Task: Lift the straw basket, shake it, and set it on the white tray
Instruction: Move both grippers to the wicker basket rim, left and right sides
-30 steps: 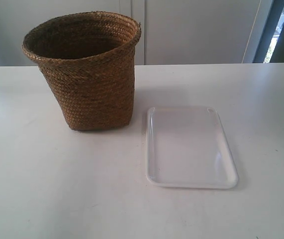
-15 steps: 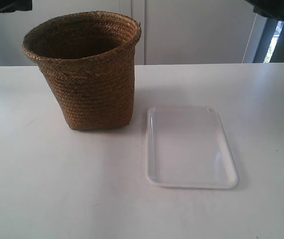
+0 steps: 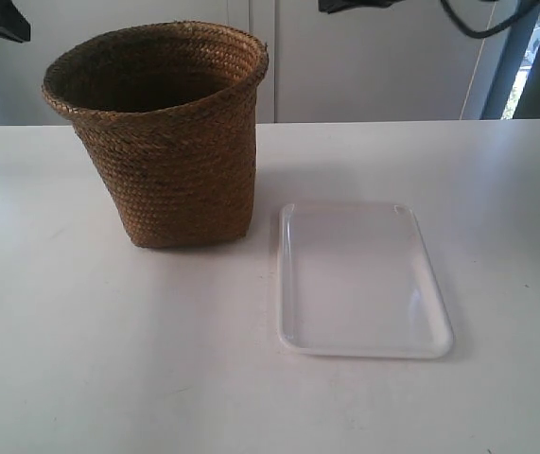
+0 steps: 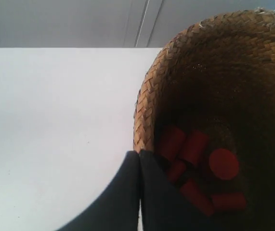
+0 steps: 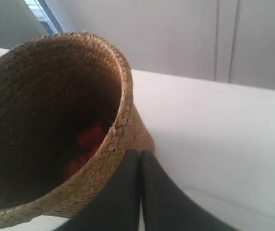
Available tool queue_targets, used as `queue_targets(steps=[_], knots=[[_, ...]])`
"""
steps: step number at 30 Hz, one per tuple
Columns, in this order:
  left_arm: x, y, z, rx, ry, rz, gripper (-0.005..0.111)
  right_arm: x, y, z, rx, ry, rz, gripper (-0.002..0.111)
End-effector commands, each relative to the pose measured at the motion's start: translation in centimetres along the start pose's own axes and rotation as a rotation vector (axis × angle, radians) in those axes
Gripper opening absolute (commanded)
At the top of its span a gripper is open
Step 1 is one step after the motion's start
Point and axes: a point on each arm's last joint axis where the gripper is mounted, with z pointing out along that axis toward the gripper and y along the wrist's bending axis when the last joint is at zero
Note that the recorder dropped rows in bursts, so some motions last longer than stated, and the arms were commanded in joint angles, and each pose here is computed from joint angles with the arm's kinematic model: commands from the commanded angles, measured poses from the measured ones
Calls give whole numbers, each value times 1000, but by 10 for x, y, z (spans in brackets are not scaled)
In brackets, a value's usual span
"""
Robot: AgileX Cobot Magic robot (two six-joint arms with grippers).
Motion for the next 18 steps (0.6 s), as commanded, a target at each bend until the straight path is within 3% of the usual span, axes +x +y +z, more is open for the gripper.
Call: queue_targets(steps=[1,2,3,4,7,14,18], knots=[[-5,-3,-4,22,-18,-7,24,6,4,35,-128,51,46,10],[-4,-4,-3,32,-8,7,38,6,5,44,-153,54,44,19],[-3,-4,-2,38,-4,8,45,7,4,49,-155,59,43,25],[-2,-5,3,58,7,10,53,9,2,57,-153,69,46,40],[3,-5,26,120,33,-10,59,13,2,72,-161,79,26,70],[10,1,53,126,69,-37,59,20,15,91,-166,52,7,72],[12,2,62,140,70,-63,59,13,19,93,-149,-38,7,67]])
